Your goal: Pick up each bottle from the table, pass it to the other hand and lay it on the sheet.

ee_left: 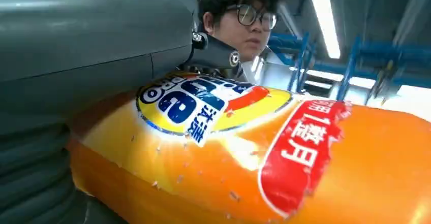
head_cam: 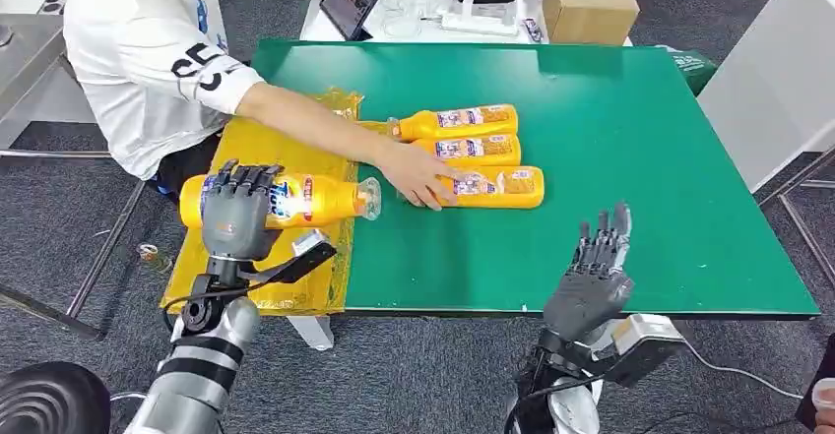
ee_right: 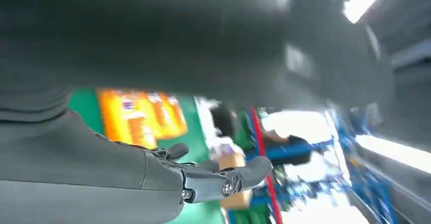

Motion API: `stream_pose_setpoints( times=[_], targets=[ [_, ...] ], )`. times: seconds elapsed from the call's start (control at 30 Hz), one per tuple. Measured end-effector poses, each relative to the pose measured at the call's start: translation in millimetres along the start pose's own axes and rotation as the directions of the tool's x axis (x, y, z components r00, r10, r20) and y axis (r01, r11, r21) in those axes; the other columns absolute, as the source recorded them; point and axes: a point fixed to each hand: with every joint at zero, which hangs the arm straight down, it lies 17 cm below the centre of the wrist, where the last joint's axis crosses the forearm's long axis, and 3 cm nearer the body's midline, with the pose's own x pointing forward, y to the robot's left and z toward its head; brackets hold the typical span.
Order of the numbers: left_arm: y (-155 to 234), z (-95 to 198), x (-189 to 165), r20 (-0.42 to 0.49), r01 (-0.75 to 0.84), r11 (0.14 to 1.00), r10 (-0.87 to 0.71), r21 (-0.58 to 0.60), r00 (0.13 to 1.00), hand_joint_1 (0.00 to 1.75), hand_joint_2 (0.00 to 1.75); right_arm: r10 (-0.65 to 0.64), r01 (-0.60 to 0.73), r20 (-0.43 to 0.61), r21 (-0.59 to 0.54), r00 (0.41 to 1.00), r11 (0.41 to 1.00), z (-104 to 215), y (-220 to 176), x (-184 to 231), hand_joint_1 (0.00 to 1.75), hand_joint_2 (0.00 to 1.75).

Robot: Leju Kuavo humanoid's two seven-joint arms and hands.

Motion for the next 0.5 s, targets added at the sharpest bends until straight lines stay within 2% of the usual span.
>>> stream_pose_setpoints(
  times=[0.13, 0.33, 0.5],
  targets=[
    [-29.1, -13.9, -38.6, -0.008, 0.141, 0.984, -0.143, -0.113, 0.990, 1.75, 1.75, -0.016, 0.018, 0.045, -0.032, 0.999, 0.999, -9.5, -3.2, 17.5, 0.00, 1.75],
    [-48.8, -14.4, -68.4, 0.000, 0.182, 0.962, -0.186, -0.204, 0.983, 1.75, 1.75, -0.020, 0.022, 0.064, -0.041, 0.998, 0.999, -13.3, -5.6, 24.7, 0.00, 1.75],
    [-73.8, -5.7, -83.4, -0.009, 0.157, 0.928, -0.170, -0.337, 0.985, 1.75, 1.75, -0.037, 0.040, 0.060, -0.041, 0.997, 0.998, -13.5, -6.1, 23.8, 0.00, 1.75]
  ],
)
